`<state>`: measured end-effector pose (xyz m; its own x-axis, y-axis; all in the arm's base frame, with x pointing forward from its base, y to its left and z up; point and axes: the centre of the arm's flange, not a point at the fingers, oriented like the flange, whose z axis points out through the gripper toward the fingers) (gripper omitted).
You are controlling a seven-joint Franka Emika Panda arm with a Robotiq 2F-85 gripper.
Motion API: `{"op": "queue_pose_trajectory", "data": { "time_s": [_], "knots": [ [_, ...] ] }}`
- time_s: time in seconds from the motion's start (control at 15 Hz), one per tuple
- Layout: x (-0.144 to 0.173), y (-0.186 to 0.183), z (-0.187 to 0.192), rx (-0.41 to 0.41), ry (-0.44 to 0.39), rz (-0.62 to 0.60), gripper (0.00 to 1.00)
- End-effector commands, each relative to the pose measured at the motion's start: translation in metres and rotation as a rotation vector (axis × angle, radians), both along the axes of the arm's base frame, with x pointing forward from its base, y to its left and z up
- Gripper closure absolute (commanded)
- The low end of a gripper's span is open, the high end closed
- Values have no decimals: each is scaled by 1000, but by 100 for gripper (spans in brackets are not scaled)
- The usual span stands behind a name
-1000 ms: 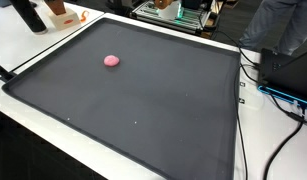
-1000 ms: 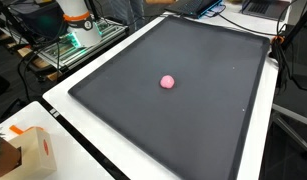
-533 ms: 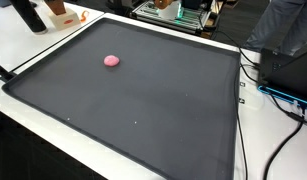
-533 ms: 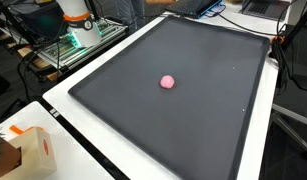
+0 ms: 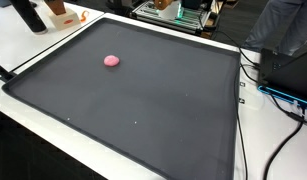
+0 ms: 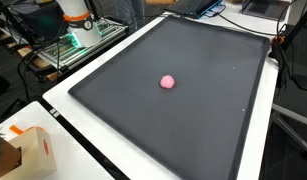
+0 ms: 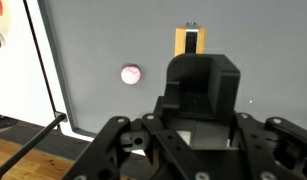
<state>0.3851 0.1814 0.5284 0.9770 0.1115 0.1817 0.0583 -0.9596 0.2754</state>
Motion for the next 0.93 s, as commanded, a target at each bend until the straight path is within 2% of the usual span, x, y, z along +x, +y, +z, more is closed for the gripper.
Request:
{"op": "queue_pose_trajectory", "data": {
  "time_s": [0.0, 0.4, 0.6, 0.87],
  "knots": [
    [37, -20, 11, 15, -22, -34, 76],
    [105, -80, 14, 8, -52, -47, 76],
    [137, -126, 7, 24, -19, -42, 76],
    [169, -191, -4, 91, 61, 7, 76]
  ]
}}
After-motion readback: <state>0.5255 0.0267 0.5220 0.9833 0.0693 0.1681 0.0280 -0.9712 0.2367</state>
